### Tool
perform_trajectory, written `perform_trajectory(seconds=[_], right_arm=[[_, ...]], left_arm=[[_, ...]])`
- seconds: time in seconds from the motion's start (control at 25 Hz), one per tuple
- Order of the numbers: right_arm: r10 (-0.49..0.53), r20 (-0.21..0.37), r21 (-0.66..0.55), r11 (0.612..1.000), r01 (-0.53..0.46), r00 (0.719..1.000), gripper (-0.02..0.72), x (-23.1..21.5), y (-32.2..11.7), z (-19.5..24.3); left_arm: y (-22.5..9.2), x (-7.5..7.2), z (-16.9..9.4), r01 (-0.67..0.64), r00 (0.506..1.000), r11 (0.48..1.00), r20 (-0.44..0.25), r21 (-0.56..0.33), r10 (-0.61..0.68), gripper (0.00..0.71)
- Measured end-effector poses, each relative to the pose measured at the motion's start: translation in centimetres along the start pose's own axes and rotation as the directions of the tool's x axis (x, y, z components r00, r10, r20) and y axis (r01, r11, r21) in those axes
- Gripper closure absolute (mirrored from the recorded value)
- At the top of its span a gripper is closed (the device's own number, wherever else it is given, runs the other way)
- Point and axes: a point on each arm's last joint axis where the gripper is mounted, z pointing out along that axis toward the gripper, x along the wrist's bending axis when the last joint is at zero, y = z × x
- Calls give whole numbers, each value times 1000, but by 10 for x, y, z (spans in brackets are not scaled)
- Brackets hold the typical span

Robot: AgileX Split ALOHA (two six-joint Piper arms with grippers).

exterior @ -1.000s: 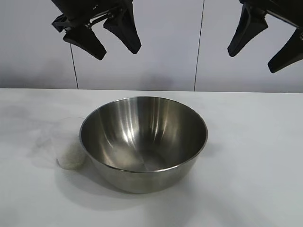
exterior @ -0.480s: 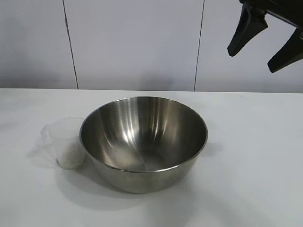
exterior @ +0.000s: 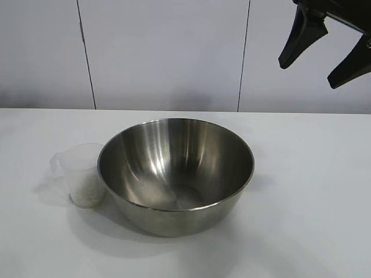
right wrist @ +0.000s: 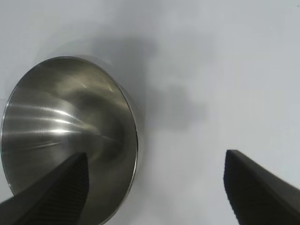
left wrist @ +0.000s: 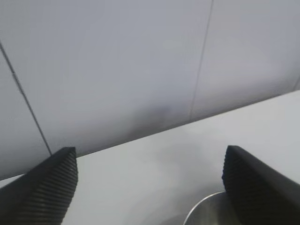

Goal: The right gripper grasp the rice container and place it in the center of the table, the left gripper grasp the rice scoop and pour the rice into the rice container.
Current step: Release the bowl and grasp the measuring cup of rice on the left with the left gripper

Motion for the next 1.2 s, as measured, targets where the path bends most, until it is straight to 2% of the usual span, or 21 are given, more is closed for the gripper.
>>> perform_trajectory(seconds=[0.12,0.2,0.32,0.44,0.68,0.88,1.0,1.12,1.2], right_arm=[[0,0,-4,1000,0,1000,159,0,0,0],[0,0,-3,1000,0,1000,159,0,0,0],[0,0,-3,1000,0,1000,159,0,0,0],[0,0,-3,1000,0,1000,159,0,0,0],[0,0,-3,1000,0,1000,159,0,0,0],[0,0,-3,1000,0,1000,159,0,0,0],[0,0,-4,1000,0,1000,159,0,0,0],[0,1,-8,1000,0,1000,159,0,1,0],[0,1,-9,1000,0,1000,159,0,1,0]], left_arm=[[-30,4,-13,2,999,1000,-49,-9,-2,105],[-51,5,-18,0,998,1000,-63,21,1,105],[-77,5,-24,1,998,997,-68,82,5,105],[-87,4,-26,-14,998,994,-67,112,21,105],[-87,6,-25,-22,996,996,-89,83,30,107],[-122,13,-23,29,985,997,-171,73,-16,107],[-137,16,-28,27,978,1000,-209,-12,-29,107],[-151,13,-30,35,981,998,-187,-54,-45,107],[-162,12,-29,55,982,997,-176,-46,-62,107]])
